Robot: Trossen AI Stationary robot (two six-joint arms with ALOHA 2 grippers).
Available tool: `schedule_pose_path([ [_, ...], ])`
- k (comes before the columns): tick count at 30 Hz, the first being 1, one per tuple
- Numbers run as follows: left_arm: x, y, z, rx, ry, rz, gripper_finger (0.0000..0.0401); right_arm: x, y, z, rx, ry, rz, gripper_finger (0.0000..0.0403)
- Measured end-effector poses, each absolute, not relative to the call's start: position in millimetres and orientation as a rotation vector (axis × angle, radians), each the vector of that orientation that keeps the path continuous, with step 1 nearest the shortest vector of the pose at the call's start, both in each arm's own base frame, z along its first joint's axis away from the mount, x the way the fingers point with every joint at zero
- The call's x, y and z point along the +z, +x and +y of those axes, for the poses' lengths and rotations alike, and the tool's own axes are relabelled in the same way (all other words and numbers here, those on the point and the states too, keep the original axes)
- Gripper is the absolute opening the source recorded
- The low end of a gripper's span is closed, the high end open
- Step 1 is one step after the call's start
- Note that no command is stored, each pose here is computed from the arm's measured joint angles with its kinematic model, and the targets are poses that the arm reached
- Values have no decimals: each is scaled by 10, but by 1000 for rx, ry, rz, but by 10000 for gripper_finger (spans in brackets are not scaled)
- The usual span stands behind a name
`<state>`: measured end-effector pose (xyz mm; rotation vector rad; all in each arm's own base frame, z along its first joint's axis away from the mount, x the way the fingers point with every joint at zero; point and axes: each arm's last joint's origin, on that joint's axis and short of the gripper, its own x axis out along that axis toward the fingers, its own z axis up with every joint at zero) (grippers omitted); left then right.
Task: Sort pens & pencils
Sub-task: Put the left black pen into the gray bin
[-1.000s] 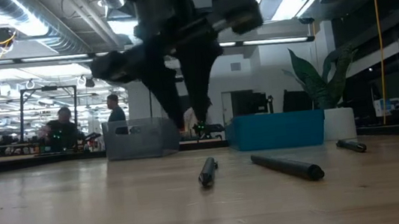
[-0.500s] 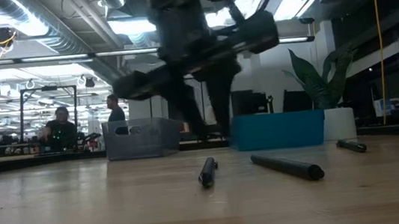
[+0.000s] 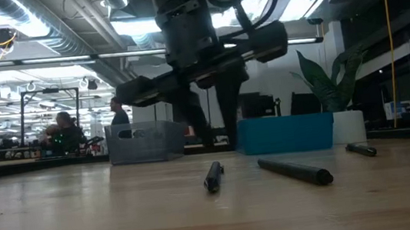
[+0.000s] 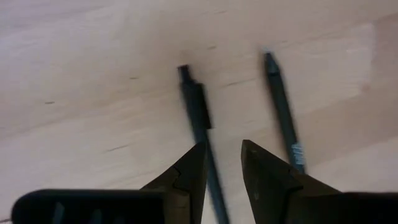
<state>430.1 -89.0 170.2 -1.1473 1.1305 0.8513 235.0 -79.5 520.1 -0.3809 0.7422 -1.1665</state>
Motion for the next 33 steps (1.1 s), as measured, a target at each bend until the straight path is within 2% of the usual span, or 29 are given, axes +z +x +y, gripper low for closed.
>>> schedule_pose_path([
  [15,1694,4270,-878,889,-1122,1138,94,5201,2350,-795,-1166,-382,743,78],
  [21,1496,4316,-906,879,-1139,1195,94,5201,2350,-795,-1166,-381,742,78],
  [33,1451,4328,-933,865,-1148,1218,94,5199,2350,-796,-1164,-382,744,78],
])
